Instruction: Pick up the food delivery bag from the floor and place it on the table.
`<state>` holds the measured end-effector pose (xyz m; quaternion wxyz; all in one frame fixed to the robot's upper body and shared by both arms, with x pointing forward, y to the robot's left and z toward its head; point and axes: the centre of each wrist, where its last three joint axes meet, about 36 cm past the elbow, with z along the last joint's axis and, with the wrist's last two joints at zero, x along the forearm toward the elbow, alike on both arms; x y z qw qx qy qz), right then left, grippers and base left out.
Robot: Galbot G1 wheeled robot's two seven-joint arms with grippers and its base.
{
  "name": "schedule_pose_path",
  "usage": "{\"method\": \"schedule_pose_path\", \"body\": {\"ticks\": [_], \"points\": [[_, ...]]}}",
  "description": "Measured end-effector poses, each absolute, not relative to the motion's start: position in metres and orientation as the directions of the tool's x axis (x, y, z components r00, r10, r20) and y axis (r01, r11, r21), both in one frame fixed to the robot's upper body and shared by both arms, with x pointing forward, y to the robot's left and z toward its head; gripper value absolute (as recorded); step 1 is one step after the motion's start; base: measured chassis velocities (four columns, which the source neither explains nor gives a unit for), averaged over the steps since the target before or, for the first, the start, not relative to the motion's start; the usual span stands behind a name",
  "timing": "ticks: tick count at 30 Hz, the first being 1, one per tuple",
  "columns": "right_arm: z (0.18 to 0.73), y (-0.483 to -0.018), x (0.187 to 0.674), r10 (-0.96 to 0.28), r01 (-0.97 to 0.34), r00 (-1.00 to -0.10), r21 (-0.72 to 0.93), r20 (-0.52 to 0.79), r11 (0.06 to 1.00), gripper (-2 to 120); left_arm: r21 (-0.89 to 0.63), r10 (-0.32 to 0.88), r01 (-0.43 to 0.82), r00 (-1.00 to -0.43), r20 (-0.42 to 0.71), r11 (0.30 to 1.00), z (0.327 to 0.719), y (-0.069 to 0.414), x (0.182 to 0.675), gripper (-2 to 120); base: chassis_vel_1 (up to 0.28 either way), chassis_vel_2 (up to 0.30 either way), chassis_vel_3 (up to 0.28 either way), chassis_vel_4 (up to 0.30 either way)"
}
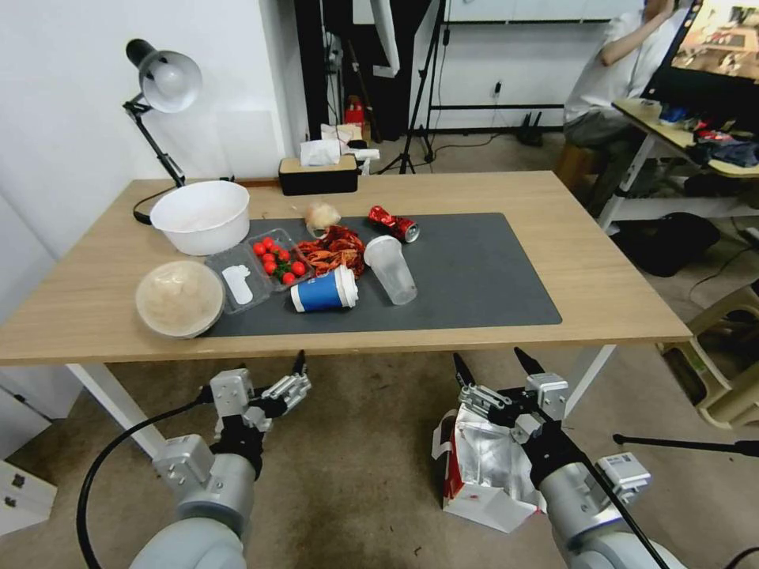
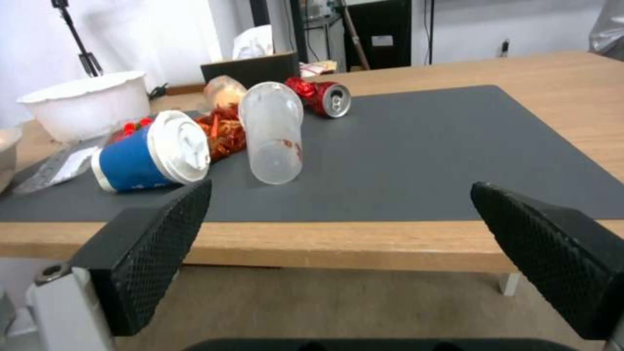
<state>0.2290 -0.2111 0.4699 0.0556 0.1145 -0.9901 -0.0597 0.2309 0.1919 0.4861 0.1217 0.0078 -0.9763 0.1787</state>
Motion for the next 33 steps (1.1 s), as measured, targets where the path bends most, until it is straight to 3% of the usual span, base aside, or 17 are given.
{"method": "schedule_pose_path", "body": {"ticks": [33], "points": [[0.4712,-0.2109,0.2232,-0.223,-0.213,-0.972,0.125,0.07,0.969,100,-0.356,-0.013,-0.091,-0.976,0.215,0.93,0.4889,0.1928,0.2234,100,0.0,0.0,0.0,0.0]]}}
